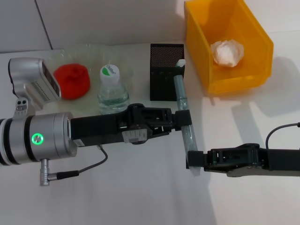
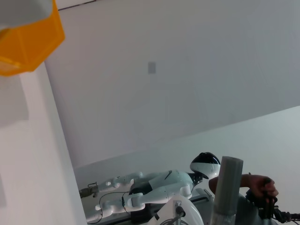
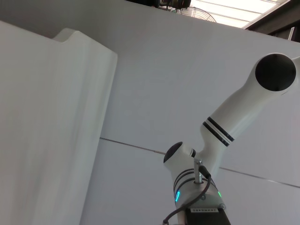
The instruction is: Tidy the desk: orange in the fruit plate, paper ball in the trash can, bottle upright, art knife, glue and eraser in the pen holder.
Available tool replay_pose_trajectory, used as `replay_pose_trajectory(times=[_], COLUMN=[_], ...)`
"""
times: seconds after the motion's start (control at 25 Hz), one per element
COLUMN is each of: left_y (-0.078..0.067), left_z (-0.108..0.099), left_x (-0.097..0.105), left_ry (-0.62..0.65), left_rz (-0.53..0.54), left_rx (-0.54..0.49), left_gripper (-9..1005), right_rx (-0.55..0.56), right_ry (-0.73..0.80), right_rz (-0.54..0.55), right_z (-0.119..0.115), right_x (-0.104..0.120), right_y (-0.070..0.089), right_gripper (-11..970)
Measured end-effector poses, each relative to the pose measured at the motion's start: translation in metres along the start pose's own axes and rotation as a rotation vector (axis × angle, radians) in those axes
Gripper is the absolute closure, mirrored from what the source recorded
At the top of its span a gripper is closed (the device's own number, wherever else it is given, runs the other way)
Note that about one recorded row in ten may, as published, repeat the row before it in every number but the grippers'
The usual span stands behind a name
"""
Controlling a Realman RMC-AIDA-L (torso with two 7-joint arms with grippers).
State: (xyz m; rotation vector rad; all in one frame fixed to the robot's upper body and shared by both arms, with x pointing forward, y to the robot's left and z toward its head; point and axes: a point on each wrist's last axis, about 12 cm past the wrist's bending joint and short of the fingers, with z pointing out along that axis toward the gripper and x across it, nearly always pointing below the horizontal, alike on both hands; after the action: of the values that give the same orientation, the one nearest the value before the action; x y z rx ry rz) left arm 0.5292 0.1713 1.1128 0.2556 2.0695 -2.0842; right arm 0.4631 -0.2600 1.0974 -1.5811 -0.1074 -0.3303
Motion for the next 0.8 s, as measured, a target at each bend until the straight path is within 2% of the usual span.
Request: replay_pose_trajectory(times=[0.4,0.8], left_y=[0.002,0.001], left_z=[0.0,-0.012], left_x=[-0.003,-0.007], left_ry=[-0.034,-0.094], left_rz=[-0.007,0.032], left_rx=[0.005,0.012], left_gripper=[684,446], right_rx=[-0.001,0.005], right_ry=[0.0,0.006], right_rz=[-0.005,0.001], right_z=[0.0,-0.002], right_x=[0.001,0.0], right_y=[-0.001,-0.001], right_gripper=[807,810])
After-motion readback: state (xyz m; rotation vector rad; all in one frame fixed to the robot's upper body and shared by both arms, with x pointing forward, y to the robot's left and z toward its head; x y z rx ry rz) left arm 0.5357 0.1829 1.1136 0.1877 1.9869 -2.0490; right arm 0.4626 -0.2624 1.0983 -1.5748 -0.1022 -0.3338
